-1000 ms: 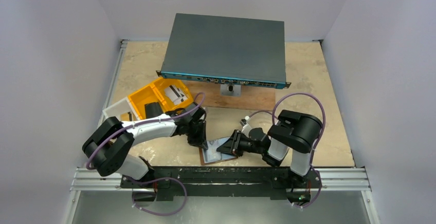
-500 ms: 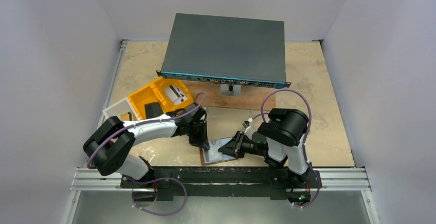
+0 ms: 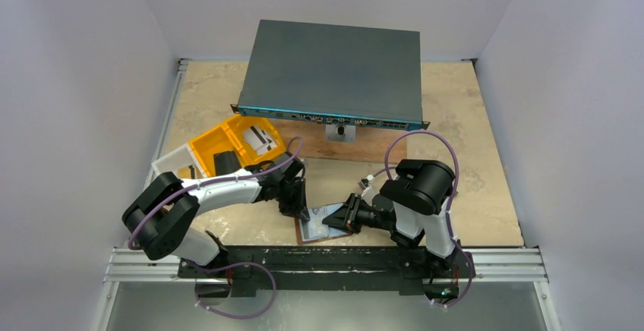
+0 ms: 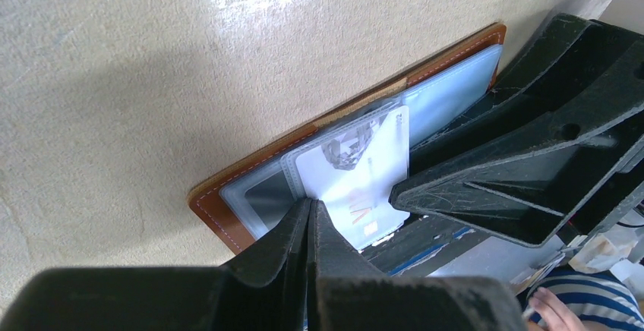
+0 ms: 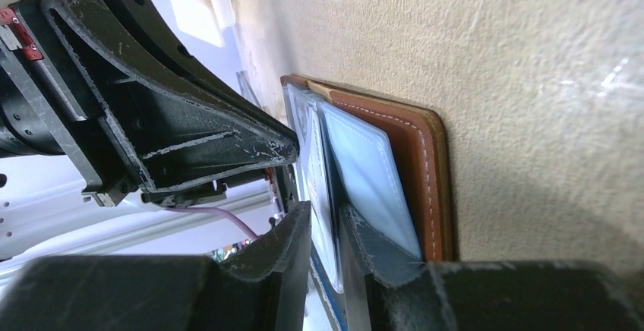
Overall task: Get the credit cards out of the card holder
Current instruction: Remove the credit card from the card holder.
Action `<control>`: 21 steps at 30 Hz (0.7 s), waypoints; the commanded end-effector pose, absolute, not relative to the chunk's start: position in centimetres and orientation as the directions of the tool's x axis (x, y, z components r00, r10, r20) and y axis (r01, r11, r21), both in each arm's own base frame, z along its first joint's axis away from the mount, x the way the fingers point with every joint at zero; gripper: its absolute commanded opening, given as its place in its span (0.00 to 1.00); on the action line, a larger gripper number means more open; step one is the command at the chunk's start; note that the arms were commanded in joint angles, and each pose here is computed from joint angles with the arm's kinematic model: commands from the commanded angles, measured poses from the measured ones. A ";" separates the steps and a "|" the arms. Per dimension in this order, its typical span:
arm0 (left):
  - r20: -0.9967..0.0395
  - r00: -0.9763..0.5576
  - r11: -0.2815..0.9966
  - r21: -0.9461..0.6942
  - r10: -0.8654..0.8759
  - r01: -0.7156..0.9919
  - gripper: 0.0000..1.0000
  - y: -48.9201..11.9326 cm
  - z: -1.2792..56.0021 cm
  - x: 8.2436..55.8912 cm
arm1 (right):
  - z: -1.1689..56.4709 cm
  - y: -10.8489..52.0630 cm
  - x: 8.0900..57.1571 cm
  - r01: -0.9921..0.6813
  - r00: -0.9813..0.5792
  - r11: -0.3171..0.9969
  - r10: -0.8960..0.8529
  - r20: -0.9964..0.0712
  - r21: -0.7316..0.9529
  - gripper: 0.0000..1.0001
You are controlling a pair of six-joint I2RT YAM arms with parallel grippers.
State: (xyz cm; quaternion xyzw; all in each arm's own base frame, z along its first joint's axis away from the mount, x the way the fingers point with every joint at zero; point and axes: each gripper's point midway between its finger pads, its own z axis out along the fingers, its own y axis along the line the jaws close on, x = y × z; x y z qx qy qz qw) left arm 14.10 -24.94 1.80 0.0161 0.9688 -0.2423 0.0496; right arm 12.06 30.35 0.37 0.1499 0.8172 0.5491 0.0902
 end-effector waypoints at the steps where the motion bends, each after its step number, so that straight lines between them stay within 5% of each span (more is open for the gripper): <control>1: -0.070 -0.997 0.958 -0.287 -0.010 0.011 0.00 -20.7 -1.7 12.6 | 1.2 29.0 11.8 0.125 -0.926 0.312 0.377 -0.002 0.942 0.22; 21: -0.070 -0.997 0.960 -0.281 -0.015 0.005 0.00 -20.2 -1.8 12.7 | 1.3 28.8 12.6 0.068 -0.922 0.399 0.374 -0.094 0.915 0.13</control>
